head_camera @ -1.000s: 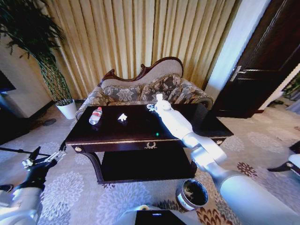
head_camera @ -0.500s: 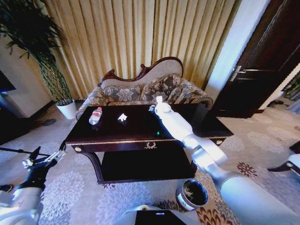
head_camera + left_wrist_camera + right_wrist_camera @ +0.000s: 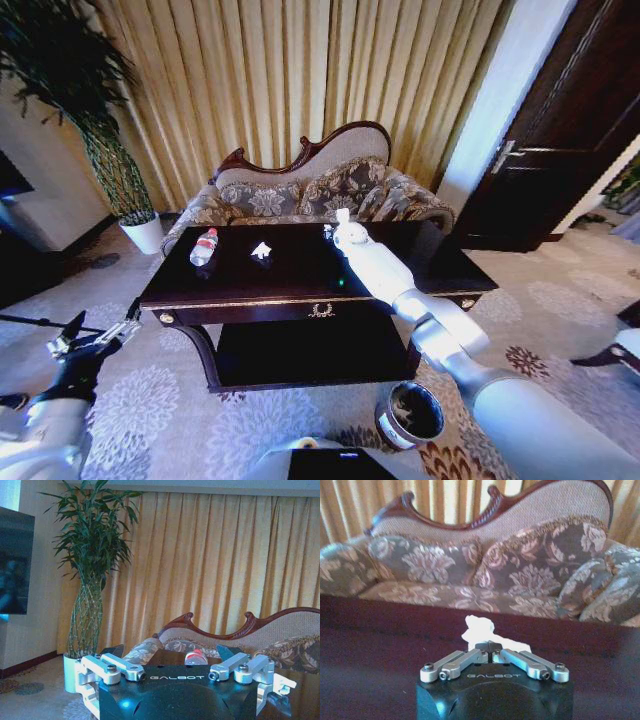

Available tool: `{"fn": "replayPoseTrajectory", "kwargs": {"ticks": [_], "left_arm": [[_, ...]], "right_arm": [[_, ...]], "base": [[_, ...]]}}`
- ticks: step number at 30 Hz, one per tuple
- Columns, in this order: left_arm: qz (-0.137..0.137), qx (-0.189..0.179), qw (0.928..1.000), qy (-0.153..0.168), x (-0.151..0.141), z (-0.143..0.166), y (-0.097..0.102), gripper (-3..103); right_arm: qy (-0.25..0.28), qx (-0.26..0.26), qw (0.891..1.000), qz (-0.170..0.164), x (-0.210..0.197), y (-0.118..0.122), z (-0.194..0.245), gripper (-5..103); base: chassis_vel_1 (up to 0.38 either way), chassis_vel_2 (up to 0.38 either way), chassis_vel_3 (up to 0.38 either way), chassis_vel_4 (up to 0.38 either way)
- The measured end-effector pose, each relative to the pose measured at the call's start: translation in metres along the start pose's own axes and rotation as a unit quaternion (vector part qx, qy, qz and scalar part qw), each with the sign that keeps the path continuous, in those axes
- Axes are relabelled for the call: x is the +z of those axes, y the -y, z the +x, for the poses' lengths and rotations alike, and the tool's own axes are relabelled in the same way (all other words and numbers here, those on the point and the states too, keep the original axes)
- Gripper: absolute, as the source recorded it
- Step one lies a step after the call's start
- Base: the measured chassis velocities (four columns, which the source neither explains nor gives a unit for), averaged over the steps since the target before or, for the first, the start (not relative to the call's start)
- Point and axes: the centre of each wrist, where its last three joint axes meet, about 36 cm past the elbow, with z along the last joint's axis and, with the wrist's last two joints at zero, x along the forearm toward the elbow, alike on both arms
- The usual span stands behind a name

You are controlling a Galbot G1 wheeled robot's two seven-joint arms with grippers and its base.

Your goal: Move to the front of the table and place the trash on the table into the trash bin.

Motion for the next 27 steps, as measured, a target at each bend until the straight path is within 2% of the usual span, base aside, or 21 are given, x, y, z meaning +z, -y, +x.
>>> {"fn": "replayPoseTrajectory", "kwargs": {"ticks": [6, 9, 10, 13, 15, 17, 20, 23, 25, 27], "left_arm": [[0.003, 0.006, 1.0, 0.004, 0.0, -0.003, 0.002, 100], [0.007, 0.012, 0.9999, 0.005, 0.0, -0.006, 0.005, 100], [0.007, 0.012, 0.9999, 0.005, 0.0, -0.006, 0.005, 100], [0.008, 0.014, 0.9999, 0.005, 0.0, -0.007, 0.006, 100], [0.009, 0.014, 0.9999, 0.005, 0.0, -0.007, 0.006, 100], [0.009, 0.014, 0.9998, 0.007, 0.0, -0.007, 0.006, 100], [0.008, 0.013, 0.9998, 0.008, 0.0, -0.007, 0.006, 100], [0.009, 0.014, 0.9998, 0.01, 0.0, -0.008, 0.006, 100], [0.009, 0.014, 0.9998, 0.011, -0.001, -0.008, 0.006, 100], [0.009, 0.018, 0.9997, 0.012, -0.001, -0.009, 0.007, 100]], "right_arm": [[0.04, -0.025, 0.999, -0.013, 0.002, 0.006, 0.03, 0], [0.08, -0.049, 0.995, -0.029, 0.0, 0.01, 0.067, 0], [0.08, -0.049, 0.995, -0.029, 0.0, 0.01, 0.067, 0], [0.121, -0.067, 0.989, -0.042, 0.002, 0.022, 0.114, 0], [0.126, -0.068, 0.989, -0.043, 0.003, 0.023, 0.119, 0], [0.152, -0.068, 0.985, -0.039, 0.013, 0.035, 0.145, 0], [0.165, -0.063, 0.984, -0.038, 0.026, 0.049, 0.162, 0], [0.176, -0.058, 0.982, -0.041, 0.052, 0.076, 0.188, 0], [0.176, -0.057, 0.982, -0.043, 0.06, 0.082, 0.195, 0], [0.175, -0.047, 0.982, -0.049, 0.086, 0.102, 0.22, 0]], "base": [[0.0, 0.0, 0.0, 0.0], [0.0, 0.0, 0.0, 0.0], [0.0, 0.0, 0.0, 0.0], [0.0, 0.0, 0.0, 0.0], [0.0, 0.0, 0.0, 0.0], [0.0, 0.0, 0.0, 0.0], [0.0, 0.0, 0.0, 0.0], [0.0, 0.0, 0.0, 0.0], [0.0, 0.0, 0.0, 0.0], [0.0, 0.0, 0.0, 0.0]]}}
